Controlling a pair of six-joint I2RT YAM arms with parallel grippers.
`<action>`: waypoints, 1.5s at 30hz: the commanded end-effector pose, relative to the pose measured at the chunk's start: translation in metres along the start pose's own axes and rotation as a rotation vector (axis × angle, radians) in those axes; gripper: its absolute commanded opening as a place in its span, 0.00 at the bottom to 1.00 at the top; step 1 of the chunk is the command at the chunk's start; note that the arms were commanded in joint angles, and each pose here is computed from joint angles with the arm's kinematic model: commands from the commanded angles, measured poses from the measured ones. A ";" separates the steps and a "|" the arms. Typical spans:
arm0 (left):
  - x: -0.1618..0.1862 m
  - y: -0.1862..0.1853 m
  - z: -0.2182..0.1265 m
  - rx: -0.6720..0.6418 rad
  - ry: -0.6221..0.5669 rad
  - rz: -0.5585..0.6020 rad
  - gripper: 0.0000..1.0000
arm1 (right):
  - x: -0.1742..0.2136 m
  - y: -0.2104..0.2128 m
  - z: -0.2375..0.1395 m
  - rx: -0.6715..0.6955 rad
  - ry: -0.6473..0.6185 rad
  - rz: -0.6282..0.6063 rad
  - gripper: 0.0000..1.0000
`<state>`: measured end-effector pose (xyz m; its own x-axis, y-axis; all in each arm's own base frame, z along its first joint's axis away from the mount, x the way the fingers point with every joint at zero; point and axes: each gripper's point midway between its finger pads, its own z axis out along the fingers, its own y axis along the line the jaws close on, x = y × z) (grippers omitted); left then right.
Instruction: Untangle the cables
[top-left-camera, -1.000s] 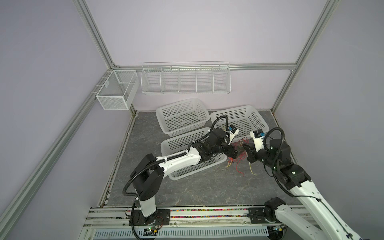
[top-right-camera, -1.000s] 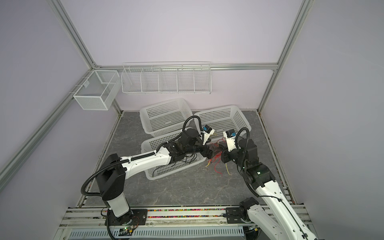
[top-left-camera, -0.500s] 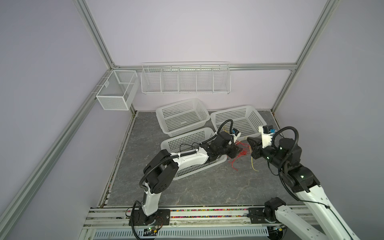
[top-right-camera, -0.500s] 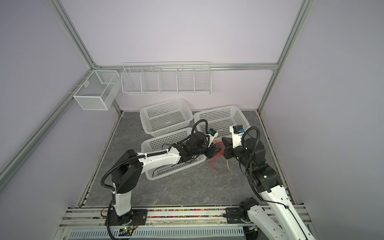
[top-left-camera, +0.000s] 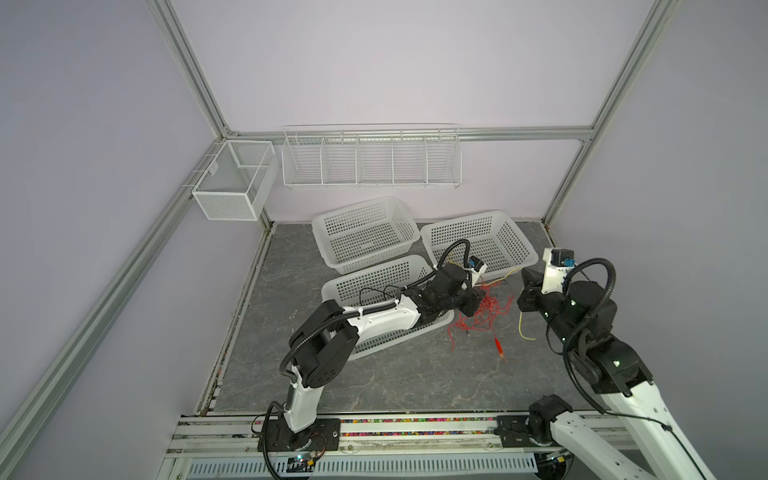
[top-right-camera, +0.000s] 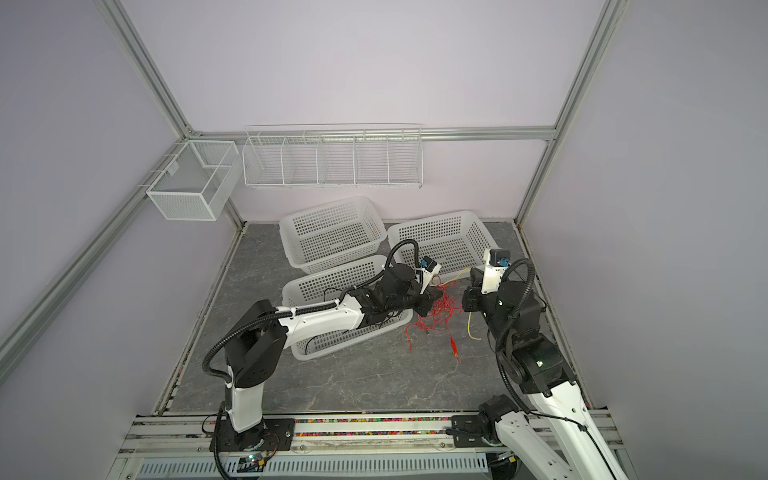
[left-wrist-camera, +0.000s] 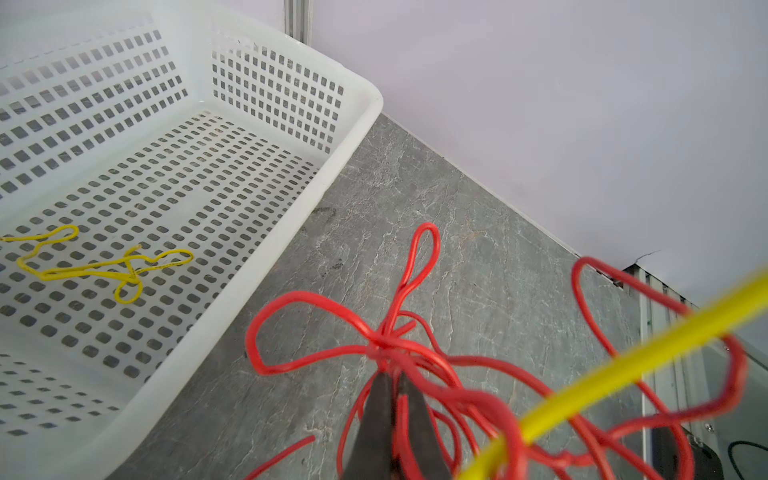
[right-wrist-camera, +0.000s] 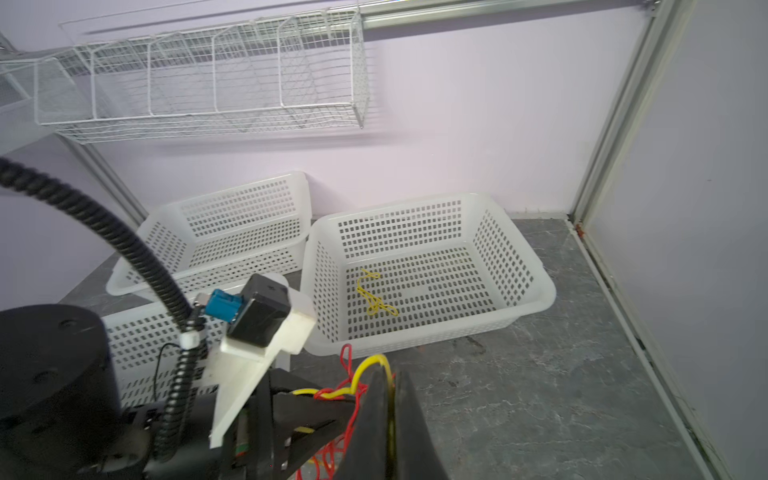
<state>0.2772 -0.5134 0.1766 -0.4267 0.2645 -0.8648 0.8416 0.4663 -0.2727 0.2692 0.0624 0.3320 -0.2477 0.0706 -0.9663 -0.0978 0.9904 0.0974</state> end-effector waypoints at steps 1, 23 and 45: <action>0.026 0.018 0.006 -0.060 0.077 -0.023 0.00 | -0.045 -0.034 -0.022 0.186 -0.171 0.029 0.06; 0.008 0.011 -0.010 -0.049 0.045 -0.007 0.29 | 0.007 -0.019 0.014 0.132 0.028 -0.083 0.06; -0.007 0.007 -0.009 -0.049 0.031 -0.010 0.41 | -0.002 0.012 0.000 -0.077 -0.062 -0.067 0.06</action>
<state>0.2737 -0.5026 0.1737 -0.4444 0.3114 -0.8399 0.8361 0.4808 -0.2641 0.2686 0.0716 0.3186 -0.2448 -0.0060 -0.9695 -0.1651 0.9856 0.0356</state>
